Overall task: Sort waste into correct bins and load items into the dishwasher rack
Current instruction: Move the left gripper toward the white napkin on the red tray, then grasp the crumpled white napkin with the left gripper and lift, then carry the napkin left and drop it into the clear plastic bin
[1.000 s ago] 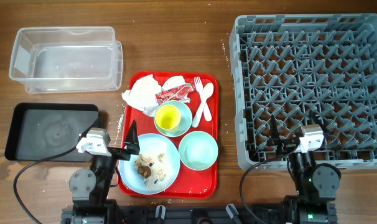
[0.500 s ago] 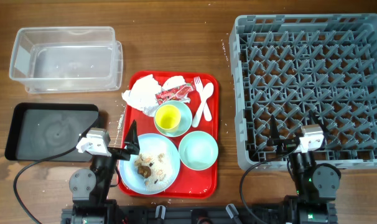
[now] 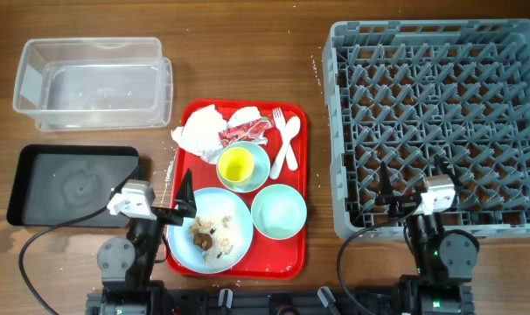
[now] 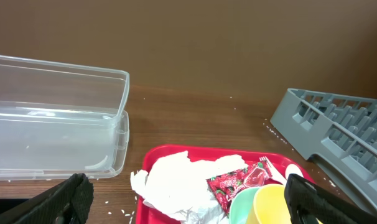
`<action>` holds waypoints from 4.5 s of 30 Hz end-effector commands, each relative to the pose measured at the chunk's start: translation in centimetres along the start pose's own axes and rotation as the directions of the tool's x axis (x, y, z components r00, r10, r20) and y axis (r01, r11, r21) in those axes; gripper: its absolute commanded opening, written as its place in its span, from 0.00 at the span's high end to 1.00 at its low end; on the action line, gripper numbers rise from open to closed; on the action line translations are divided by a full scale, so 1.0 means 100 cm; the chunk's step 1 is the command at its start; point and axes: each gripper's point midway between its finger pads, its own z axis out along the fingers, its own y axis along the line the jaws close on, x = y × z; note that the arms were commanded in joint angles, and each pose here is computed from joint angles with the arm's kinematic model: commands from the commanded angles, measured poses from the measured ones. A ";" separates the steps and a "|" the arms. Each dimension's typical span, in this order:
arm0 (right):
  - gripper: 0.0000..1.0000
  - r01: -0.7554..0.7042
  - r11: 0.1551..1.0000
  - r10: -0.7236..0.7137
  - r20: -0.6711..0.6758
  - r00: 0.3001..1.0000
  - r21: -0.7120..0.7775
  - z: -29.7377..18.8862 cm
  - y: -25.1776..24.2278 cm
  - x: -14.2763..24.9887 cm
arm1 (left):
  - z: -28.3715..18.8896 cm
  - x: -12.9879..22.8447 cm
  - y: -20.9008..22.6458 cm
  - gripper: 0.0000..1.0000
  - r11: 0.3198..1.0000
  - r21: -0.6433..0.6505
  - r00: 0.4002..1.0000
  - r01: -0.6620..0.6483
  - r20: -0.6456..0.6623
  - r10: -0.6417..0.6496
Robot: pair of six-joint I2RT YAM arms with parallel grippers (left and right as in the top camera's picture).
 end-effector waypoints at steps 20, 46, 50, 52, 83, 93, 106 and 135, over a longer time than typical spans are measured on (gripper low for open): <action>0.00 0.011 1.000 -0.011 0.004 1.000 0.011 0.000 -0.002 0.000 | -0.036 -0.020 -0.107 0.00 0.708 0.555 0.899 0.436 -0.241 -0.365; 0.00 0.011 1.000 -0.011 0.004 1.000 0.011 0.000 -0.002 0.000 | 0.047 -0.099 0.008 0.01 0.778 -0.579 0.601 0.243 -0.540 -0.590; 0.00 0.010 1.000 -0.010 0.004 1.000 0.011 0.000 -0.002 0.000 | 0.070 -0.074 0.016 0.00 0.714 -0.696 0.498 0.084 -0.591 -0.635; 0.00 0.011 1.000 -0.011 0.004 1.000 0.011 0.000 -0.002 0.000 | 0.086 -0.052 0.000 0.00 0.733 -0.668 0.412 0.125 -0.637 -0.651; 0.00 0.010 1.000 -0.010 0.004 1.000 0.011 0.000 -0.002 0.000 | 0.170 0.161 -0.014 0.72 0.644 -0.765 0.173 -0.029 -0.638 -0.750; 0.00 0.011 1.000 -0.011 0.004 1.000 0.011 0.000 -0.002 0.000 | 0.162 0.104 -0.027 0.96 0.658 -0.752 0.218 0.035 -0.636 -0.740; 0.00 0.010 1.000 -0.010 0.004 1.000 0.011 0.000 -0.002 0.000 | 0.136 0.074 -0.028 0.96 0.654 -0.756 0.222 0.002 -0.637 -0.738; 0.00 0.010 1.000 -0.010 0.004 1.000 0.011 0.000 -0.002 0.000 | 0.204 -0.097 0.169 0.94 0.418 -0.805 0.740 0.421 0.038 -0.671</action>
